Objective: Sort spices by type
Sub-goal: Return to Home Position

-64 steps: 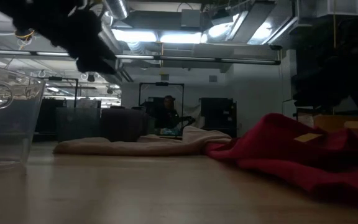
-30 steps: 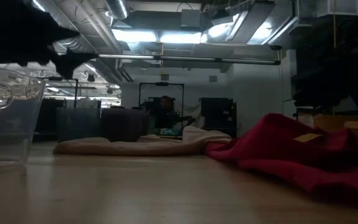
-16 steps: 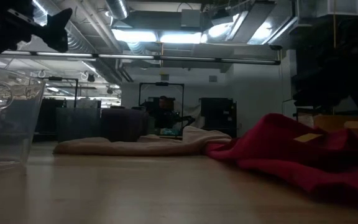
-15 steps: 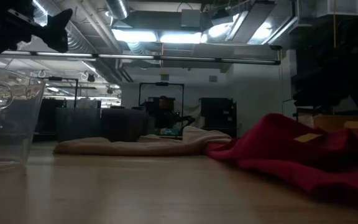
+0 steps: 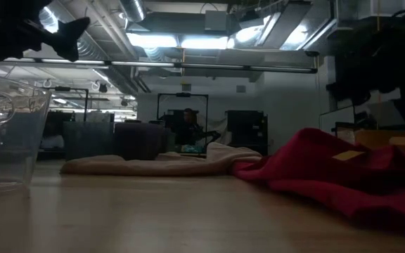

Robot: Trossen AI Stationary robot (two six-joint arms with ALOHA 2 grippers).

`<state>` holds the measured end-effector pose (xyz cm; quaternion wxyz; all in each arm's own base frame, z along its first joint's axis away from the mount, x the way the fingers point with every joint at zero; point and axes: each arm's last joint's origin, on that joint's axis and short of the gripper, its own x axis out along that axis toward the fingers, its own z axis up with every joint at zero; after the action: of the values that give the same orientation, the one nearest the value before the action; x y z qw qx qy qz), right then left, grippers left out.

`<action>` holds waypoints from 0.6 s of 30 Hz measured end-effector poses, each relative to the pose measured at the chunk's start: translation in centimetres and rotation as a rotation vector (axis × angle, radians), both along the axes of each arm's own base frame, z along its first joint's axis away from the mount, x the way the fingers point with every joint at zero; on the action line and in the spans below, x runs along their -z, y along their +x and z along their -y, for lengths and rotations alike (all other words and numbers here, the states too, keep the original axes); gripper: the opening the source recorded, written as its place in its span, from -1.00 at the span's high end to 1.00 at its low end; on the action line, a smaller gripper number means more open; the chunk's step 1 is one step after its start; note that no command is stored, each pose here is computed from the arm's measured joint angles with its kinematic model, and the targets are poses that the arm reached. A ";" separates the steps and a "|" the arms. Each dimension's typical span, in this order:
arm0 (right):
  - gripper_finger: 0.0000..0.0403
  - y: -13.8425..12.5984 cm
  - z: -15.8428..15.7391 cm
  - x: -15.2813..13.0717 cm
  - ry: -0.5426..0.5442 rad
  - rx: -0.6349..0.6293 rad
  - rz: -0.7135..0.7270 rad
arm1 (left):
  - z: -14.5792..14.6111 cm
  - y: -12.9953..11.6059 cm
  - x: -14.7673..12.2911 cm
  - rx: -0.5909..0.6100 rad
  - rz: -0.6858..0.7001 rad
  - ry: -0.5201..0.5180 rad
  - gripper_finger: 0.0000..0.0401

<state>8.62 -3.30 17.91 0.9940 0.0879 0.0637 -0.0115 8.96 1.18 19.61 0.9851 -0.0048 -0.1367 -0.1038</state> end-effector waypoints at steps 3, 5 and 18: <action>-0.29 0.1 0.1 0.4 -0.002 -0.005 0.014 | -0.1 0.0 0.0 -0.018 0.001 -0.006 -0.55; -0.29 0.4 0.3 0.8 -0.016 0.011 0.069 | -0.1 0.0 0.0 -0.020 0.001 -0.010 -0.55; -0.29 0.8 0.7 1.2 -0.029 0.092 0.120 | -0.1 0.0 0.0 -0.042 0.003 -0.012 -0.55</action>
<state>9.45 -4.03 16.68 0.9956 0.0770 -0.0002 -0.0529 8.98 1.30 19.62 0.9869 -0.0076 -0.1390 -0.0822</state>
